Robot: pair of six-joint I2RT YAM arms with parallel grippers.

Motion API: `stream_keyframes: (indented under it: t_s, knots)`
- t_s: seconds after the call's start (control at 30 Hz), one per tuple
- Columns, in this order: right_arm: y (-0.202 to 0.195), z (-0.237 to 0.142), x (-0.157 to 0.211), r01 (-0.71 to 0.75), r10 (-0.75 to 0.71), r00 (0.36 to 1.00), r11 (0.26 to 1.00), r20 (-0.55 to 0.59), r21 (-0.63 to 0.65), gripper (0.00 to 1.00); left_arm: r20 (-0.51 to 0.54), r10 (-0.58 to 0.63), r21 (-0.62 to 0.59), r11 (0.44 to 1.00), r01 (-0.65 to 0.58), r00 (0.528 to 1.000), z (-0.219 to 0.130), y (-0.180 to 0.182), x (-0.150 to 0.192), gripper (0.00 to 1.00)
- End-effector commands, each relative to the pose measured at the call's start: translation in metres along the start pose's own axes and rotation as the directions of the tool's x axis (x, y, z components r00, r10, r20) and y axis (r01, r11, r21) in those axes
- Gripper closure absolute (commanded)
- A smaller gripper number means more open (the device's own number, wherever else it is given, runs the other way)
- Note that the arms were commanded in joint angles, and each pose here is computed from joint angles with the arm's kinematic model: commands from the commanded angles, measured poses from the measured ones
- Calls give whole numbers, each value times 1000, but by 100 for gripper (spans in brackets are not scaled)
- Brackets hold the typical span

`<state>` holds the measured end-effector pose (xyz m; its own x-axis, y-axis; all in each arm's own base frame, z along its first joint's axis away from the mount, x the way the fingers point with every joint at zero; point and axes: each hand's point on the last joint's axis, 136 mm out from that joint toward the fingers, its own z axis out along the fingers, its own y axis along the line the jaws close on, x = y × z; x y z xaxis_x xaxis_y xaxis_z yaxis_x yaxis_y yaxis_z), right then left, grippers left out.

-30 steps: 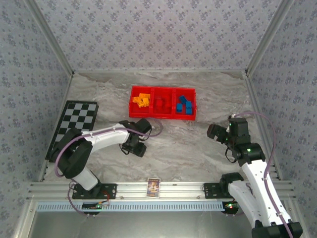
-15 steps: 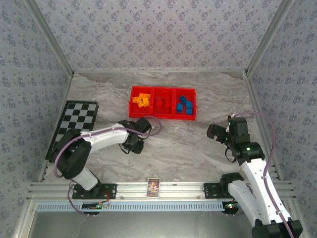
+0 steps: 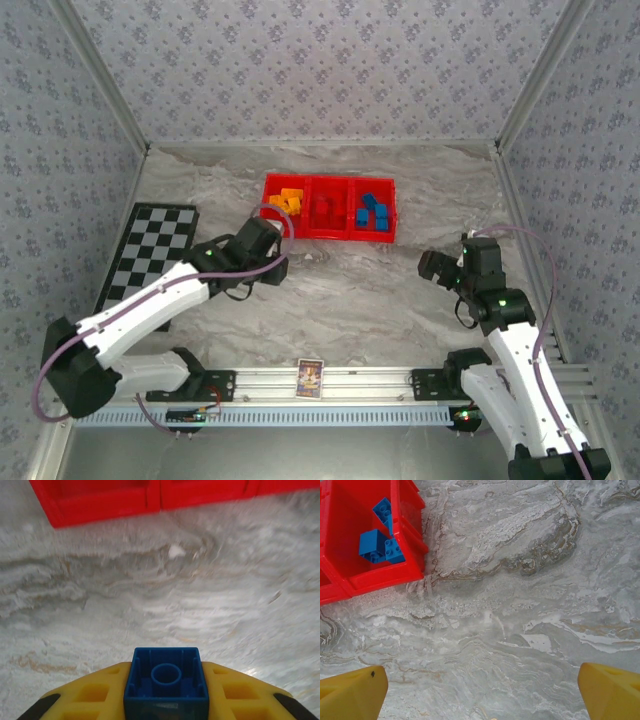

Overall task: Sort the legos into containers by color
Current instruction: Pick up the lego from the middle-left of the table, then place the lego in the container.

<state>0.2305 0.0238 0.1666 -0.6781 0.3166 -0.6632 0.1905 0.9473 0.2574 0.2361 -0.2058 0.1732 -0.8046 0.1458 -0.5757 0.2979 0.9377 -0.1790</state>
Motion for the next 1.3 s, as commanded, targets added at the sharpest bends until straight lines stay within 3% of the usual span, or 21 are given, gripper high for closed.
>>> stream_keyframes:
  t_s: [0.0, 0.1, 0.2, 0.27, 0.5, 0.7, 1.07, 1.13, 1.27]
  knots:
    - [-3, -1, 0, -15, 15, 1000, 1000, 3, 9, 0, 202, -64, 65, 997, 52, 977, -27, -11, -49, 92]
    - [-3, 1, -1, -15, 15, 1000, 1000, 3, 15, 0, 335, -92, 127, 991, 52, 938, -37, -28, -90, 92]
    - [-4, 2, 1, -19, 19, 1000, 1000, -5, 16, 0, 404, -96, 191, 982, 19, 910, -34, -57, -135, 93]
    - [-4, 1, 2, -18, 18, 1000, 1000, -7, 17, 0, 419, -88, 223, 975, -8, 904, -24, -79, -161, 93]
    - [-6, -12, -2, -18, 18, 999, 1000, 30, 19, 0, 375, -100, 275, 961, -7, 921, 59, -134, -223, 95]
    - [-7, -22, -5, -23, 22, 998, 1000, 59, 14, 0, 324, -93, 222, 975, 20, 941, 130, -149, -240, 98]
    - [-7, -24, -7, -15, 14, 998, 1000, 68, 12, 0, 267, -82, 156, 987, 41, 960, 205, -156, -238, 95]
    - [-6, -24, -6, -14, 14, 998, 1000, 68, 9, 0, 266, -78, 146, 989, 40, 961, 210, -155, -238, 90]
    - [-5, -22, -6, -14, 14, 997, 1000, 70, 5, 0, 263, -66, 155, 988, 26, 963, 214, -159, -237, 61]
